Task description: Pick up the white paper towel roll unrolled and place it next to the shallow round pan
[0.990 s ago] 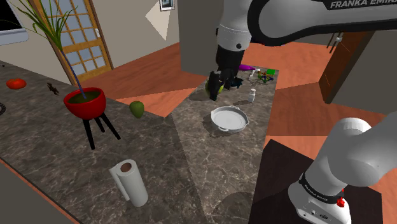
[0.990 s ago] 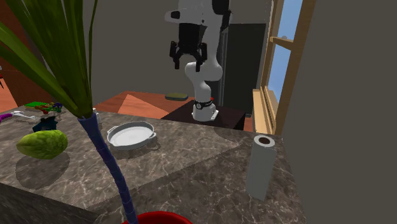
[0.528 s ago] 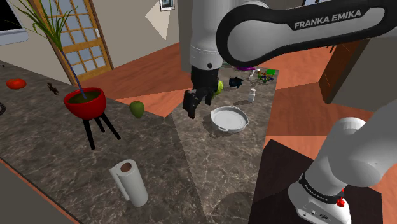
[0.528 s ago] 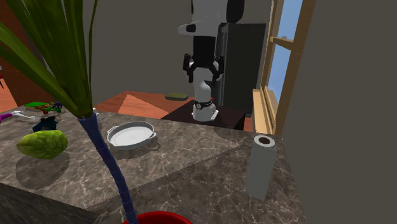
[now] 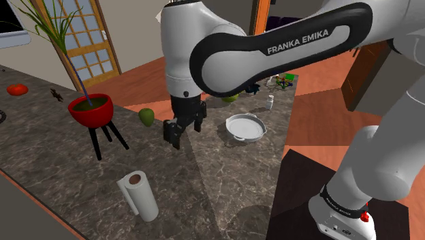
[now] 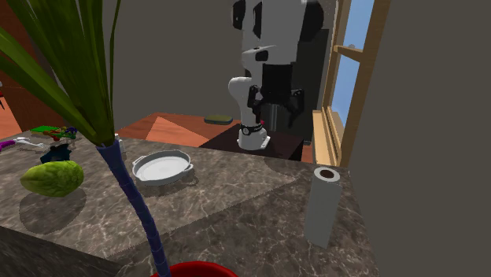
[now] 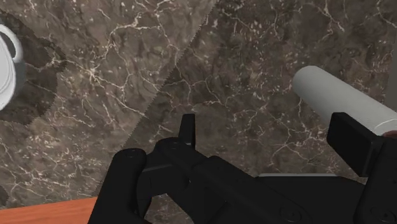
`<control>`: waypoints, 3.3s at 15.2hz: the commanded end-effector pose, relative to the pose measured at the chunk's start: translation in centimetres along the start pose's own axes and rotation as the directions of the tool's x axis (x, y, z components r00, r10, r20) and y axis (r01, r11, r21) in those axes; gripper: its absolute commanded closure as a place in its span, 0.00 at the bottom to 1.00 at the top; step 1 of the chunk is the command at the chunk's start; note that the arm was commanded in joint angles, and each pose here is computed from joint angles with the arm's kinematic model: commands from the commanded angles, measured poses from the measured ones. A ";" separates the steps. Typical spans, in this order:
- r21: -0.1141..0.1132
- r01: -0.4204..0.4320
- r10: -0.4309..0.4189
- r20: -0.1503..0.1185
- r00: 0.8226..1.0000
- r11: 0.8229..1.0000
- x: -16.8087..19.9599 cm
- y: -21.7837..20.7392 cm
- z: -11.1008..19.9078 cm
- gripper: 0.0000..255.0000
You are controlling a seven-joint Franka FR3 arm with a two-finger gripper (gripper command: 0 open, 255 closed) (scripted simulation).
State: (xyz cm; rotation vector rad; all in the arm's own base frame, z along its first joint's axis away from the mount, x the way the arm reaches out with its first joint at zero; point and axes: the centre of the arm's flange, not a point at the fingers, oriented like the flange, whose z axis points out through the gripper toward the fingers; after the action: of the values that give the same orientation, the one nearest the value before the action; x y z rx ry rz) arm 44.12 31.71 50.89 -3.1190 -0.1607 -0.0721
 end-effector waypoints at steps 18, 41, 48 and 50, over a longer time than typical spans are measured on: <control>0.038 0.022 -0.025 0.079 0.997 0.999 5.7 -15.2 9.6 0.00; 0.038 0.022 -0.025 0.079 0.997 0.999 5.7 -15.3 9.4 1.00; 0.038 0.022 -0.025 0.079 0.997 0.999 5.9 -15.3 5.7 1.00; 0.038 0.022 -0.025 0.079 0.997 0.999 5.9 -15.3 4.6 1.00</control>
State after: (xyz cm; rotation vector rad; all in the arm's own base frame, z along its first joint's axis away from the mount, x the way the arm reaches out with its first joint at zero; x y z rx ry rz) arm 48.72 47.71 46.35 -3.0850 -0.1968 0.0531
